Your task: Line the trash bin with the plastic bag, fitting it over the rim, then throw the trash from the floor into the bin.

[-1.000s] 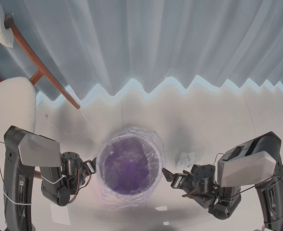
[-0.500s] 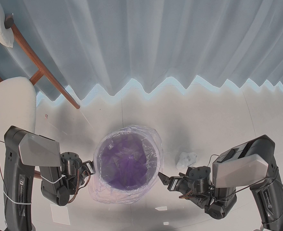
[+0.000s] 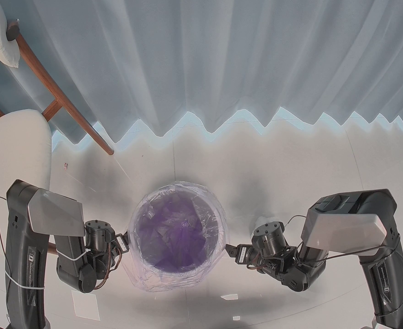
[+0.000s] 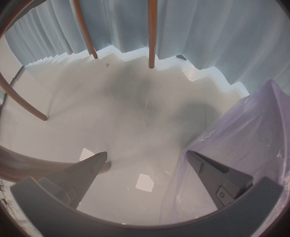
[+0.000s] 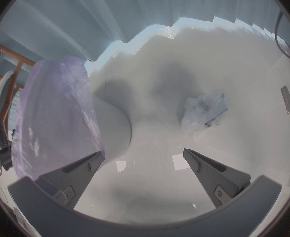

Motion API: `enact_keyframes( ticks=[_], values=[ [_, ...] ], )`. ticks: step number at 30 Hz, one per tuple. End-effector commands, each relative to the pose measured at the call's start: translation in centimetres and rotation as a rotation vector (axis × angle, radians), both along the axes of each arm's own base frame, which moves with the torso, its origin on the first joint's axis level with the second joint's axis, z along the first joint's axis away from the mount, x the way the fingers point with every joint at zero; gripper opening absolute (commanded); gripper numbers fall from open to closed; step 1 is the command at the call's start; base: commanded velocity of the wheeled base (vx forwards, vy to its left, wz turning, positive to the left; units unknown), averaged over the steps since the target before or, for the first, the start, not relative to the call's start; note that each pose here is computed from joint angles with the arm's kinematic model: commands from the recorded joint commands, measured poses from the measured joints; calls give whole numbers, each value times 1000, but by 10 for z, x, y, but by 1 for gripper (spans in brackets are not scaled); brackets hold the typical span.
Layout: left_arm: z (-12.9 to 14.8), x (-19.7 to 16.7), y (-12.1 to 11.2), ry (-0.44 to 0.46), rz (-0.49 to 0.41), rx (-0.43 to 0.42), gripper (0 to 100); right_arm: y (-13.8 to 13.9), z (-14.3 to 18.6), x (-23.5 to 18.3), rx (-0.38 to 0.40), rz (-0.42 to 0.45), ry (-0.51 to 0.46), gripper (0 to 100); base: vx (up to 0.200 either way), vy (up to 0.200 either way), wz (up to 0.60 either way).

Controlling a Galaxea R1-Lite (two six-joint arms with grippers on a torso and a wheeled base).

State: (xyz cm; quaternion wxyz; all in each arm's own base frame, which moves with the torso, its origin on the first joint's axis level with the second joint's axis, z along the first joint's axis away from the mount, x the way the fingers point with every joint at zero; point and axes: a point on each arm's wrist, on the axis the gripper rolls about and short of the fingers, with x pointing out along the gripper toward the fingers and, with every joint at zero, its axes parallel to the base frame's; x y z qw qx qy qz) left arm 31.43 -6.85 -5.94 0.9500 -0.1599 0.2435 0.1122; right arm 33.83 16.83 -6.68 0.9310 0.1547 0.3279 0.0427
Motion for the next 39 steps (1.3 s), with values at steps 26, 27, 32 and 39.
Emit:
enact_keyframes(
  ticks=[26, 27, 32, 39],
  values=[
    [112, -106, -9, -180, -96, -38, 100, -40, 108, -60, 45, -69, -45, 100, 0, 0, 0],
    [119, -113, -15, -207, -133, -52, 100, -42, 116, -66, 54, -69, -57, 100, 0, 0, 0],
    [147, -158, -46, -301, -369, -137, 100, -63, 130, -103, 51, -83, -49, 100, 0, 0, 0],
    [157, -169, -52, -335, -396, -259, 100, -96, 139, -127, 27, -178, -59, 100, -143, 0, 0]
  ],
)
